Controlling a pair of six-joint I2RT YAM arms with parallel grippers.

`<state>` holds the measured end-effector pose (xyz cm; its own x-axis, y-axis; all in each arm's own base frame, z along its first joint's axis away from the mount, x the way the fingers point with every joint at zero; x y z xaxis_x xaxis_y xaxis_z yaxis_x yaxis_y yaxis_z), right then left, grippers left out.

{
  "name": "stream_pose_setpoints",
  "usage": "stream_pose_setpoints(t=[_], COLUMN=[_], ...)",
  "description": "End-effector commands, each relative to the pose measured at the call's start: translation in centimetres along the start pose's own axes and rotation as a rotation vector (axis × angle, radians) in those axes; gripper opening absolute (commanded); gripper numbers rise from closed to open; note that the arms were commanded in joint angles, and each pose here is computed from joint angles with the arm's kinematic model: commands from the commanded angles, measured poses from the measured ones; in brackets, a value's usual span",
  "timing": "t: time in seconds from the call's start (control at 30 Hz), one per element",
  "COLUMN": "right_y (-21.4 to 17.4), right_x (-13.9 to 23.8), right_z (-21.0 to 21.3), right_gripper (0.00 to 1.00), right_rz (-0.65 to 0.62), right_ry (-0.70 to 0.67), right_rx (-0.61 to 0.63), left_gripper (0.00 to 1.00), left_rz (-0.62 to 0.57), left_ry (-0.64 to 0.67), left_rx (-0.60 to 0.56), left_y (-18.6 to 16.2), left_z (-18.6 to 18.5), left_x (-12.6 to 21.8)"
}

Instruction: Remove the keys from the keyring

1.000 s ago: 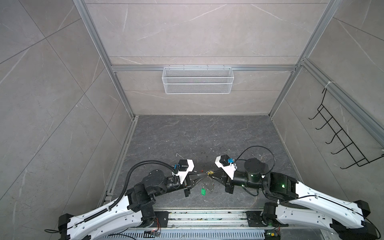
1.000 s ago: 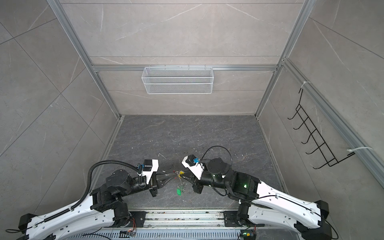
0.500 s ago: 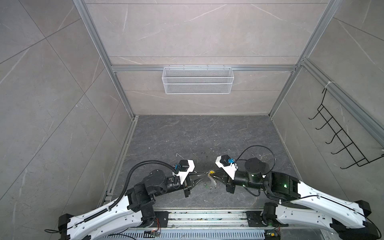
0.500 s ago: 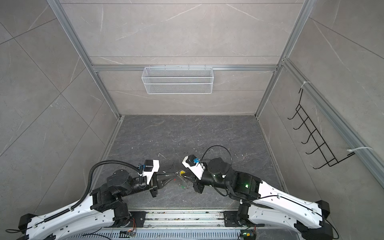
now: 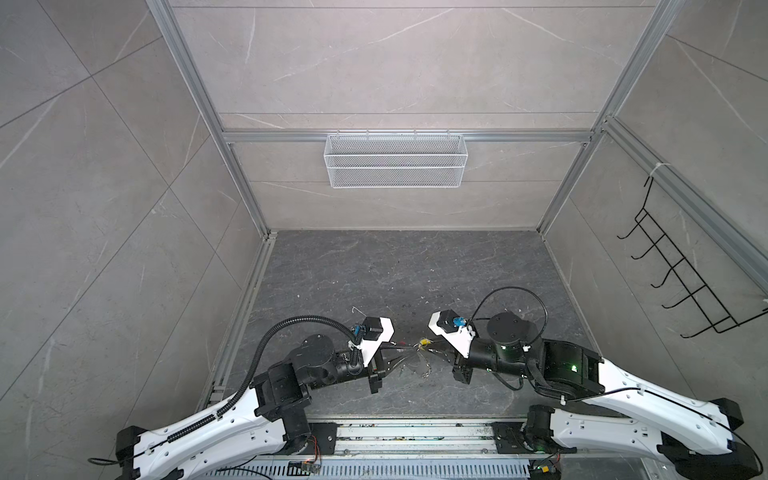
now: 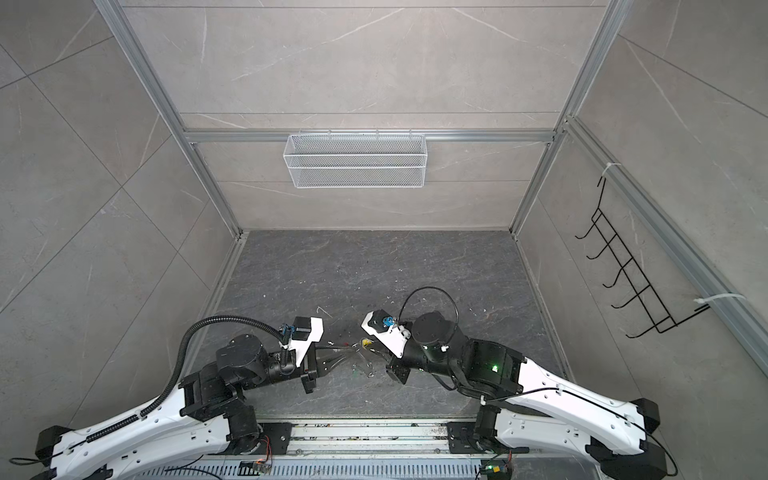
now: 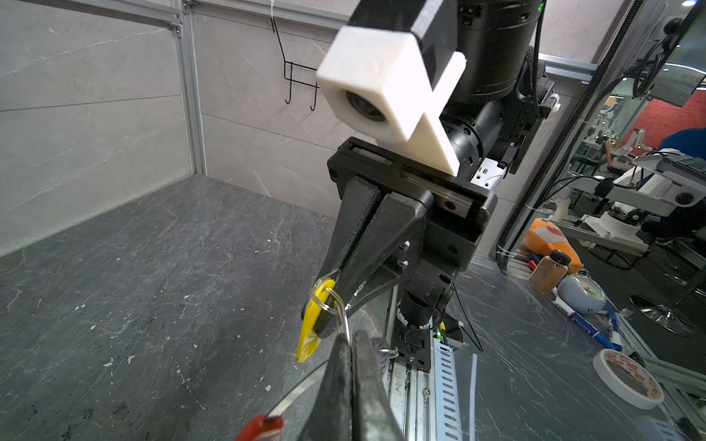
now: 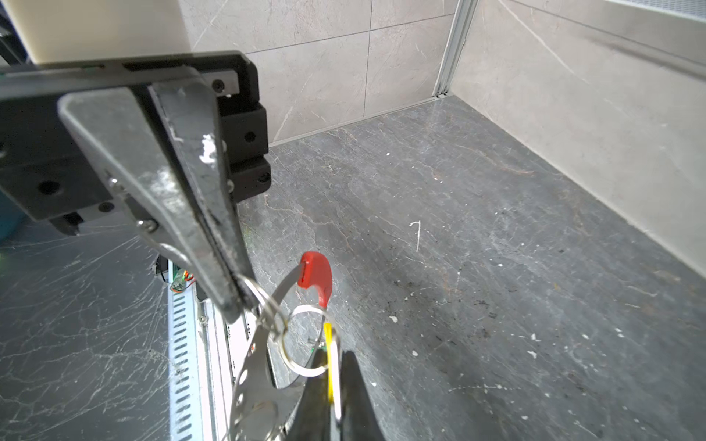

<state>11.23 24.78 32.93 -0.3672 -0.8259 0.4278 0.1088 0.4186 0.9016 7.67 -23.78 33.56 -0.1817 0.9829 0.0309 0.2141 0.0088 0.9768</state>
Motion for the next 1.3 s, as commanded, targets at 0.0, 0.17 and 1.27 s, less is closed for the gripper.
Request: stream_pose_setpoints(t=[0.0, 0.17, 1.27], right_y=[0.4, 1.2, 4.0], right_x=[0.9, 1.4, 2.8], right_z=[-2.2, -2.3, -0.3], right_gripper=[0.00, 0.00, 0.00], right_rz=[0.036, 0.033, 0.062], right_ry=[-0.157, -0.156, -0.034], right_rx=[0.023, 0.041, 0.174], left_gripper=[0.00, 0.00, 0.00], left_rz=[-0.031, 0.007, 0.282], left_ry=[-0.136, -0.124, -0.181], left_rx=[-0.004, 0.011, 0.102], left_y=[2.4, 2.1, 0.5], left_z=[-2.4, -2.3, -2.5], left_x=[0.9, 0.9, -0.2])
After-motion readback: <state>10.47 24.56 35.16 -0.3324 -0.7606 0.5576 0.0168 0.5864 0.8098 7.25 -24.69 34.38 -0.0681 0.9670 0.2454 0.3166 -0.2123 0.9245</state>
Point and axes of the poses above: each gripper's point midway between its finger pads, its own x axis back along the fingers, its own z axis along the line the jaws close on, y = z × x, the point moved 5 cm from there along x, back along the fingers, and after that the axes turned 3 degrees about x, right-handed, at the moved point
